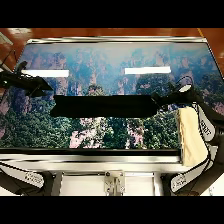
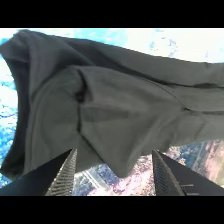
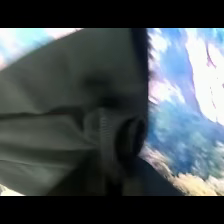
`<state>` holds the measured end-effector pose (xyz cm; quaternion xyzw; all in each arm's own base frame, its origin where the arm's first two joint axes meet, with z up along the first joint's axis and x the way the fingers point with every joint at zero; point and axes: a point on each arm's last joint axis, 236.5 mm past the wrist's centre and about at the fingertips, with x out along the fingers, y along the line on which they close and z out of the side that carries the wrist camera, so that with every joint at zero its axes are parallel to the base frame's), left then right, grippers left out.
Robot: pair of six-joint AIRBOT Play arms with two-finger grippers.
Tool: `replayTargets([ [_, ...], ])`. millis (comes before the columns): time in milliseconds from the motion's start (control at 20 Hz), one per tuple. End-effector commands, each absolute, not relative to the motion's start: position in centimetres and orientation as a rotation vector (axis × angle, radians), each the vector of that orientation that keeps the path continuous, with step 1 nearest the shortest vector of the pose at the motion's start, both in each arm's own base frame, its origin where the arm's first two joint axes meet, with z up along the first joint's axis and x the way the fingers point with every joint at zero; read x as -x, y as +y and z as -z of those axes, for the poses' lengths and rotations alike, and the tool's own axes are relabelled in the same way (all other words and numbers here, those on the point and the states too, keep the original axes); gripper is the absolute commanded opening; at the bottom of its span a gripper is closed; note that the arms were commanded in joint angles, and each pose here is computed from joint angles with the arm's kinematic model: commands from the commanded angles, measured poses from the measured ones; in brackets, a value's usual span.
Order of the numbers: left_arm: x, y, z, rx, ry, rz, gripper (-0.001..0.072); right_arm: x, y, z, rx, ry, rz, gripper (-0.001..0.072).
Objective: Fold the shirts.
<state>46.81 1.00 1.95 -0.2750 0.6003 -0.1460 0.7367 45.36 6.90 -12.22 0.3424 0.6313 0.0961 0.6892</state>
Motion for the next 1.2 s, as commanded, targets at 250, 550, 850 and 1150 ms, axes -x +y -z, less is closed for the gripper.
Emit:
replayTargets([
  [250,-47.1,-10.1,-4.2,0.507,1.254,0.561,0.0041,-45.9,8.6,-0.1,-0.644,1.192,-0.389,0.0063],
  [550,-43.4,-28.5,0.5,0.329,1.227,0.732,0.0041,-39.6,10.5,-12.2,-0.617,1.118,-0.476,0.0063],
  [850,-39.0,-43.7,1.9,0.562,1.199,0.852,0.0041,-34.0,11.2,-17.7,-0.598,1.100,-0.475,0.0063],
  [1150,-34.4,-48.8,4.5,0.668,1.311,0.890,0.0040,-32.8,10.6,-18.5,-0.593,1.091,-0.426,0.0063],
])
